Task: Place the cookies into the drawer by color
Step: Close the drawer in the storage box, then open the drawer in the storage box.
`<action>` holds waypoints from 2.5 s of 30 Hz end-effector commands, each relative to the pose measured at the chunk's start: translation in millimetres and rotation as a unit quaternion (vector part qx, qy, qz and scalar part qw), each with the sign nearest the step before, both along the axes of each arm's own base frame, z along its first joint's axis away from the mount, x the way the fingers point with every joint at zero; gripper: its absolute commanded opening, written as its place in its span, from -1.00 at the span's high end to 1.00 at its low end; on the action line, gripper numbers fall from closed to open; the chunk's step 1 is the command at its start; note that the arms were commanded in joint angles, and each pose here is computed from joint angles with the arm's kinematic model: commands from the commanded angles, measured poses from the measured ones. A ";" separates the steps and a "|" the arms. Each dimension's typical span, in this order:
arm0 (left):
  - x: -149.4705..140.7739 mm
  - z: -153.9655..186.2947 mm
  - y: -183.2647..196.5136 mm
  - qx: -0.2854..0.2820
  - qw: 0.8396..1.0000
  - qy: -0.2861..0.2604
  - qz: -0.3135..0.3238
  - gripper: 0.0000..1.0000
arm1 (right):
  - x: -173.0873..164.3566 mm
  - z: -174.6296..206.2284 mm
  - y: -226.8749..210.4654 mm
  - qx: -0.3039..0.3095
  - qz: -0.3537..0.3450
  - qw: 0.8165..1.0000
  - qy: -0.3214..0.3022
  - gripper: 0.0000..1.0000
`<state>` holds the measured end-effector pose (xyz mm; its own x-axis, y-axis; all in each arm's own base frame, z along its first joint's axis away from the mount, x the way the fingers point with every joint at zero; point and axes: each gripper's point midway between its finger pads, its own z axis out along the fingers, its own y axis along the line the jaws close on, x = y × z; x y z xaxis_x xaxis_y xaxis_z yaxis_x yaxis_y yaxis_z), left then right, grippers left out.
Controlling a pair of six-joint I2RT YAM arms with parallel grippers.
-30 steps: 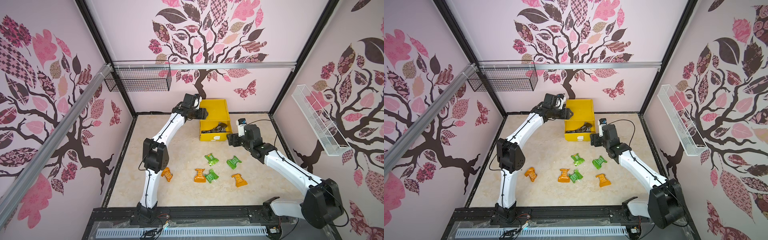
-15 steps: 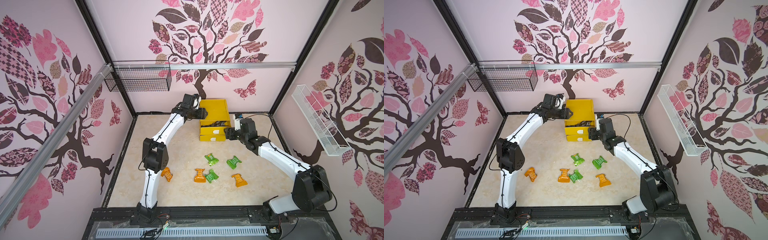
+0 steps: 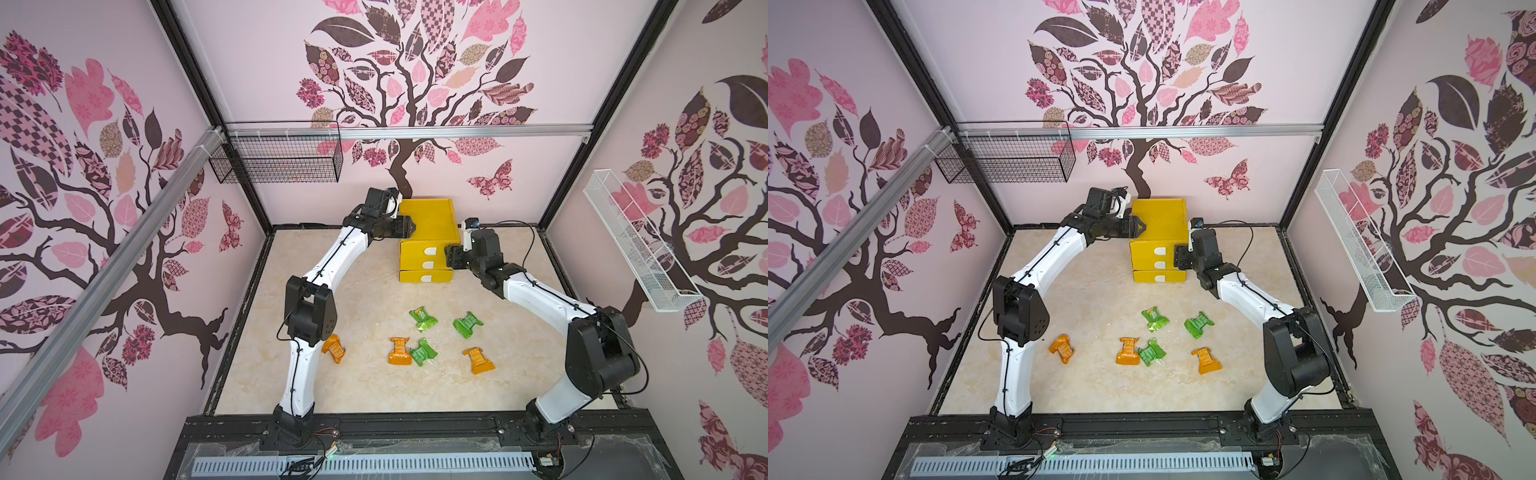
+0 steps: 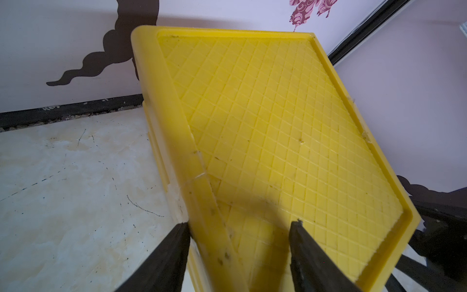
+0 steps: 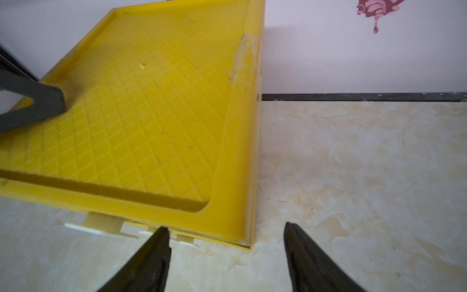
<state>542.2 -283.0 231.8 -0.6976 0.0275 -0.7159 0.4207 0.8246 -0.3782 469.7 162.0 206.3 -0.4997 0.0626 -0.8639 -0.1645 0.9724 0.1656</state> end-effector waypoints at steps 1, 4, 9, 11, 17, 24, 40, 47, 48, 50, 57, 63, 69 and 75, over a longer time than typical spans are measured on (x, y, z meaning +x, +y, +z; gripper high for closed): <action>-9.7 -41.9 -1.0 0.024 0.998 0.048 -0.011 -0.32 | 20.0 17.1 -10.3 0.007 -0.040 0.999 -0.033 -0.49; -10.0 -42.1 -1.1 0.023 0.998 0.049 -0.011 -0.31 | 19.7 17.6 -12.0 0.014 -0.048 0.998 -0.030 -0.49; -10.3 -40.3 -0.8 0.021 0.999 0.049 -0.010 -0.31 | -4.7 26.7 -11.6 0.060 -0.044 0.997 -0.020 -0.50; -10.7 -41.8 -1.0 0.022 0.998 0.051 -0.009 -0.31 | -19.9 28.1 -12.3 0.090 -0.045 0.995 -0.009 -0.50; -12.2 -41.8 -0.2 0.022 0.998 0.052 -0.009 -0.32 | -63.3 21.0 -12.4 0.205 -0.065 0.976 0.022 -0.51; -13.5 -42.0 -0.6 0.020 0.998 0.053 -0.008 -0.32 | -69.0 -8.6 4.3 0.364 -0.090 0.925 0.056 -0.50; -12.5 -45.9 2.3 0.028 0.998 0.055 -0.010 -0.31 | -28.3 -31.0 77.9 0.635 -0.089 0.767 0.017 -0.42; -12.3 -50.6 5.6 0.042 0.998 0.053 -0.009 -0.32 | -14.5 -54.2 74.7 0.645 -0.122 0.754 0.012 -0.38; -11.9 -49.9 6.0 0.043 0.998 0.052 -0.009 -0.31 | -12.7 -56.2 73.1 0.645 -0.127 0.754 0.009 -0.37; -11.9 -47.2 6.0 0.043 0.998 0.049 -0.009 -0.31 | -10.2 -62.2 72.2 0.644 -0.134 0.753 0.008 -0.37; -11.9 -43.1 4.9 0.038 0.998 0.048 -0.009 -0.31 | -1.3 -73.5 78.8 0.647 -0.137 0.750 0.016 -0.35; -11.6 -44.3 4.3 0.036 0.998 0.050 -0.009 -0.31 | 3.7 -73.6 78.0 0.645 -0.144 0.751 0.009 -0.31; -11.6 -45.0 3.6 0.033 0.998 0.053 -0.010 -0.32 | 7.9 -78.2 77.0 0.642 -0.151 0.752 0.004 -0.22; -11.8 -46.2 3.9 0.033 0.998 0.055 -0.010 -0.31 | 10.2 -83.5 75.2 0.638 -0.159 0.754 0.001 -0.12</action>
<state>543.0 -284.1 230.5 -0.6890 0.0278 -0.7243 0.4310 0.8191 -0.3786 468.0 243.1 131.3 -0.3304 0.9437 0.0172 0.0411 -0.0038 0.9991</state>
